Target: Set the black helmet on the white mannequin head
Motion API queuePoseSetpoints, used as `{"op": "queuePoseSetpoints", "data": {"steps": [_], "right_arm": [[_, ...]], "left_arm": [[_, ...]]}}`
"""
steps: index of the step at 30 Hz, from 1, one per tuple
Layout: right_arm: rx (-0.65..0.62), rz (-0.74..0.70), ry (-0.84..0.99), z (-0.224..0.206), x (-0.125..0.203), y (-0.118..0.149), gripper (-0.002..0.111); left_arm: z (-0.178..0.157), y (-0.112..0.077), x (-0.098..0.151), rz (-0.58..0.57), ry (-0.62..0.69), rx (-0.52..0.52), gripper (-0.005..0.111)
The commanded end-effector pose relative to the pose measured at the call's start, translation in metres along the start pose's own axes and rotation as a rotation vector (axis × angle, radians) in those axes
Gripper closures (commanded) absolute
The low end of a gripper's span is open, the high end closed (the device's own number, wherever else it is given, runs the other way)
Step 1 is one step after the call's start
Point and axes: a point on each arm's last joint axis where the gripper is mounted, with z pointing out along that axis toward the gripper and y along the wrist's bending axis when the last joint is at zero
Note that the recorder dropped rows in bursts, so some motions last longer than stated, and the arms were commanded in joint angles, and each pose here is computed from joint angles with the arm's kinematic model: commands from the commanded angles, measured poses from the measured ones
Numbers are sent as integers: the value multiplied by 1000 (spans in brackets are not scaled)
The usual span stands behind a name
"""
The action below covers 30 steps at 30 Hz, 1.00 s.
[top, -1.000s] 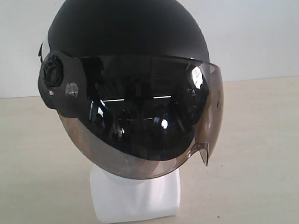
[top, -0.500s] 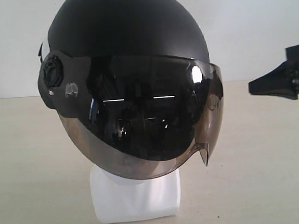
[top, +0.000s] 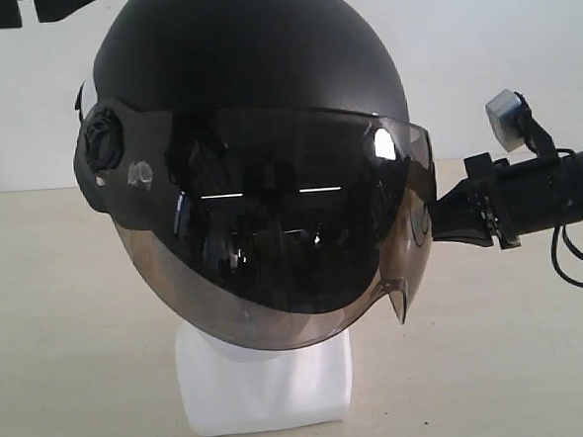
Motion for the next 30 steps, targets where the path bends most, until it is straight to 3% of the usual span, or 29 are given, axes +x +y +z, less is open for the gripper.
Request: {"op": "queuePoseSetpoints", "data": {"steps": [1, 7, 18, 30], "right_arm": [[-25, -20, 2, 6, 0, 4, 109], [-29, -10, 5, 7, -1, 10, 109], [-66, -105, 7, 13, -6, 51, 109], [-86, -121, 12, 18, -6, 67, 109]], "left_arm": [[3, 3, 12, -26, 23, -30, 102], [4, 5, 21, -34, 44, -48, 102], [4, 8, 26, -42, 53, -86, 102], [5, 8, 28, -48, 59, -88, 102]]}}
